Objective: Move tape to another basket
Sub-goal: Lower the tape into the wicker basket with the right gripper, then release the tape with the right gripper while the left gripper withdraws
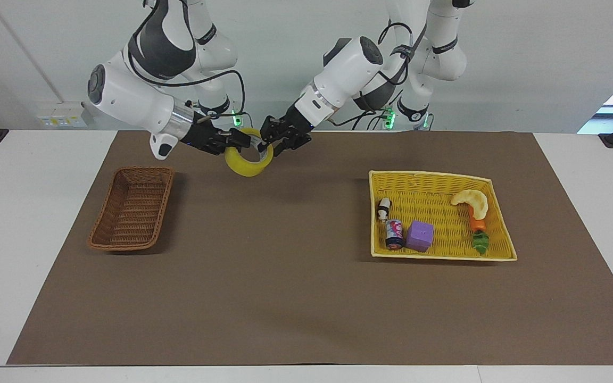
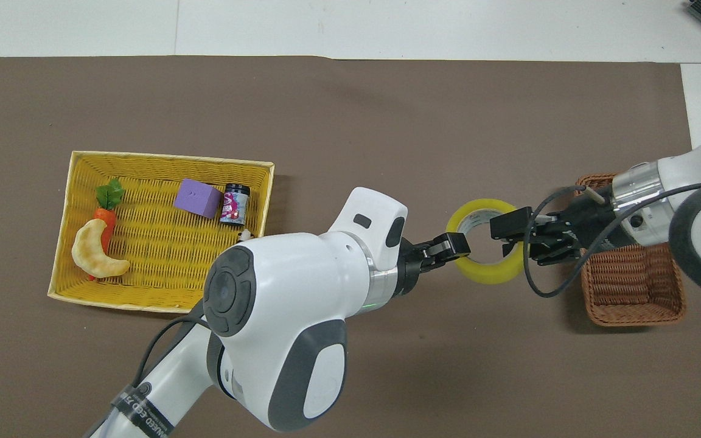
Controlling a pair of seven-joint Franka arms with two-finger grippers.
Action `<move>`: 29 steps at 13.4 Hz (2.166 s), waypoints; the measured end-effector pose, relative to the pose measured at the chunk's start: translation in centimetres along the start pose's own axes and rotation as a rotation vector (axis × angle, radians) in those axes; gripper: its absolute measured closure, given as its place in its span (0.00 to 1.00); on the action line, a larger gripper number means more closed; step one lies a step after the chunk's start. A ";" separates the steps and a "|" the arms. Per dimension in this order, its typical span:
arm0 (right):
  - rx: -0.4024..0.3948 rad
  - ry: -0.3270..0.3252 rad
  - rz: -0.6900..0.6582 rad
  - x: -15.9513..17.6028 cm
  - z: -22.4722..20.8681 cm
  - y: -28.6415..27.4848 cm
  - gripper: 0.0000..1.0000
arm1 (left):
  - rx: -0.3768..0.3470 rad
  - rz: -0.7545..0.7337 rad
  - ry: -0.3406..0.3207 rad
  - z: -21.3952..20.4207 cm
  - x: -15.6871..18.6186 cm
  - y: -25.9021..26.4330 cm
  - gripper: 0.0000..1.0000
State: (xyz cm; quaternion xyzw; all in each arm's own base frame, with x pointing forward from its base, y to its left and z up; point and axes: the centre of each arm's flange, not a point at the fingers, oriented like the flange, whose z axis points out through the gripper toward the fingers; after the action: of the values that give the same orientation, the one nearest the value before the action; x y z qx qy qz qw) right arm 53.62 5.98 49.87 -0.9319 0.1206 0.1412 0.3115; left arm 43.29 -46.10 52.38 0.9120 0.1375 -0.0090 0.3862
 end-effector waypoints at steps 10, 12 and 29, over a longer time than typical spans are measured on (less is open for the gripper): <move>-0.447 0.122 -0.294 5.0 -7.3 18.8 1.00 | 0.009 -0.091 0.055 -4.8 4.8 -4.7 0.00; -0.456 0.109 -0.326 6.2 -7.1 23.2 1.00 | 0.077 -0.074 0.085 -6.7 8.0 -6.9 0.00; -0.438 0.072 -0.296 7.9 -3.9 29.9 0.14 | 0.686 0.343 0.058 -30.5 23.4 -21.9 0.00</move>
State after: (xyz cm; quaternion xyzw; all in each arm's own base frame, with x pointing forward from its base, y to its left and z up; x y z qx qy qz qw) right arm 52.33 -20.74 33.79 -0.9891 -0.0395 0.0835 0.1150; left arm 57.42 -4.30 55.57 0.9979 -0.0173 0.0364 0.0502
